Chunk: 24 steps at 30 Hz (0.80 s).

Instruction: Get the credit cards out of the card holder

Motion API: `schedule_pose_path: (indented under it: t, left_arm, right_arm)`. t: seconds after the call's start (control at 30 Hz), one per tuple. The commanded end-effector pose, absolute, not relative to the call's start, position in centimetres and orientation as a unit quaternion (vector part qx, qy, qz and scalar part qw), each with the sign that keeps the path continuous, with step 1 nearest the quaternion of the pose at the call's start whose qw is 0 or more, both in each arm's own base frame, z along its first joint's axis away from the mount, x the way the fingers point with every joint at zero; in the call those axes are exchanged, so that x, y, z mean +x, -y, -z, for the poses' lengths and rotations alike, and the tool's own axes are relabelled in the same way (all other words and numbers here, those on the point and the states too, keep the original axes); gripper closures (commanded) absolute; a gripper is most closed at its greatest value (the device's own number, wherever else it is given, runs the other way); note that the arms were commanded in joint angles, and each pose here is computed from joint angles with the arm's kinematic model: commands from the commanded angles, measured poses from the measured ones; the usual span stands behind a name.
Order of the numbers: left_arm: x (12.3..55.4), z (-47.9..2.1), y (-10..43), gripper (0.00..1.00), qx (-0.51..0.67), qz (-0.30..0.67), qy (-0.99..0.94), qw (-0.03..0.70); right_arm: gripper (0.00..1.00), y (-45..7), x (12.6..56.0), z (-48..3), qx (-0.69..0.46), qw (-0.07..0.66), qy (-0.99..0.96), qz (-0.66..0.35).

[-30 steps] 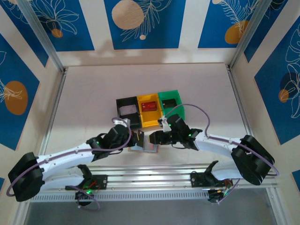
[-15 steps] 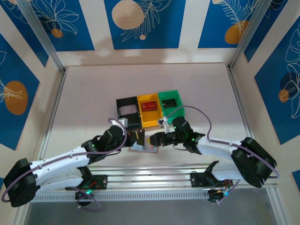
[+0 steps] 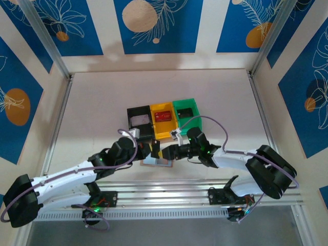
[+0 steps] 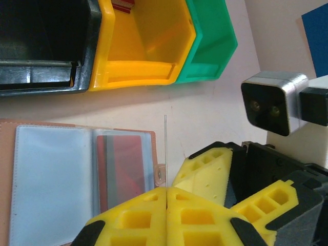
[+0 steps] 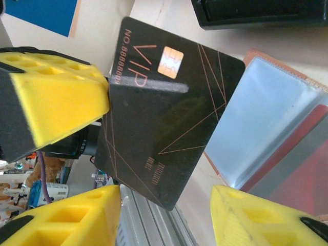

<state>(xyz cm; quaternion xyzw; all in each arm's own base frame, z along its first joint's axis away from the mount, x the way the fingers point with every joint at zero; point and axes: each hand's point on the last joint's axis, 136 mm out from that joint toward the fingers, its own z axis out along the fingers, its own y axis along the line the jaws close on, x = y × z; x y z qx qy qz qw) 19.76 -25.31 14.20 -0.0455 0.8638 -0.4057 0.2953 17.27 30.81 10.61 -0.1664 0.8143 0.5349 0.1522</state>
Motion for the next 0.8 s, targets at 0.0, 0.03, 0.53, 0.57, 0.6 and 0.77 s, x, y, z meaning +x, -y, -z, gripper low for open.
schedule_pose_path:
  t: [0.0, 0.03, 0.53, 0.57, 0.6, 0.77]
  left_arm:
    - [19.8, -14.8, 25.4, 1.0, -0.053, 0.424, -0.854, 0.296]
    - [19.8, -14.7, 25.4, 1.0, -0.054, 0.425, -0.854, 0.296]
    - [19.8, -15.0, 25.6, 1.0, -0.059, 0.439, -0.848, 0.293]
    - [19.8, -15.0, 25.7, 1.0, -0.059, 0.44, -0.847, 0.292]
    - [19.8, -15.0, 25.7, 1.0, -0.059, 0.44, -0.847, 0.292]
    - [19.8, -15.1, 25.7, 1.0, -0.06, 0.441, -0.846, 0.293]
  right_arm:
    - [0.5, -31.4, 16.9, -11.0, -0.181, 0.148, -0.804, -0.547]
    - [0.5, -31.5, 16.9, -11.1, -0.181, 0.15, -0.803, -0.548]
    - [0.5, -32.3, 16.9, -11.7, -0.191, 0.155, -0.792, -0.559]
    - [0.5, -32.4, 16.9, -11.8, -0.191, 0.155, -0.791, -0.56]
    - [0.5, -32.5, 16.9, -11.8, -0.191, 0.155, -0.791, -0.56]
    - [0.51, -32.7, 16.8, -11.6, -0.192, 0.149, -0.79, -0.563]
